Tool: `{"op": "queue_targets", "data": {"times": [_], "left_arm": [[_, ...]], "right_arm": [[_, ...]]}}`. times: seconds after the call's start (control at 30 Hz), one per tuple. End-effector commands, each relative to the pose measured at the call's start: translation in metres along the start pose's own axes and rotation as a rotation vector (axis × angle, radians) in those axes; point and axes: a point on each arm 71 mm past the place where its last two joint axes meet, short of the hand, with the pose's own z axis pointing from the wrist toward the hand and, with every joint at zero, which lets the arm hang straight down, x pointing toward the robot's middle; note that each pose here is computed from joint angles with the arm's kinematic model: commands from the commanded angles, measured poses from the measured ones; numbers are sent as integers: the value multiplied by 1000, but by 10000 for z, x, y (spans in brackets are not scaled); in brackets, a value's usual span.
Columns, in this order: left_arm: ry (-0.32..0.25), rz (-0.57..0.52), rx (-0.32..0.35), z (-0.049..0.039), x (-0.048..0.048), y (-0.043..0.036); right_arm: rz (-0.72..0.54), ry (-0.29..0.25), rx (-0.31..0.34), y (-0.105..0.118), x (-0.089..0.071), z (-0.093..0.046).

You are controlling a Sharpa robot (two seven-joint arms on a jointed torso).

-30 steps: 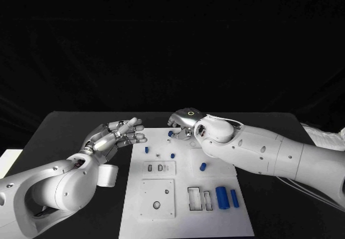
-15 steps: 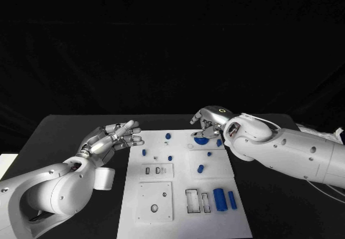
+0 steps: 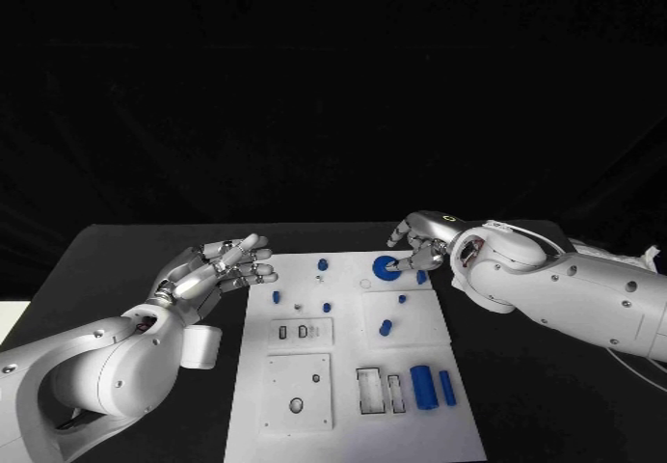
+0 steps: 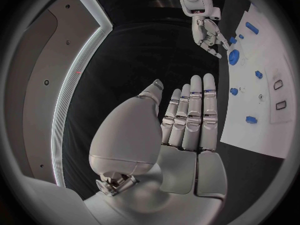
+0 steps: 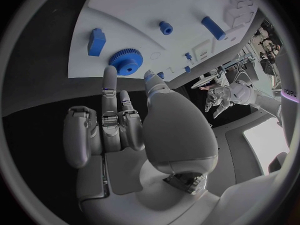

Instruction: Assemble the parts on the task board

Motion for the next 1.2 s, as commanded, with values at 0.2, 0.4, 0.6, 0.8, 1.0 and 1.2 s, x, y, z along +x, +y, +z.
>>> {"op": "queue_targets", "data": {"times": [0.2,0.4,0.6,0.8,1.0,1.2], "left_arm": [[23,-12,5,12,24,-5],[23,-12,4,14,20,-4],[23,-12,3,14,21,-4],[24,-13,3,13,21,-4],[24,-13,3,15,20,-3],[24,-13,2,15,18,-2]], "right_arm": [[-12,55,13,23,88,40],[-31,67,17,27,117,54],[-54,77,26,12,142,68],[-64,79,31,10,168,94],[-70,90,37,10,200,122],[-73,102,43,-3,232,134]]}}
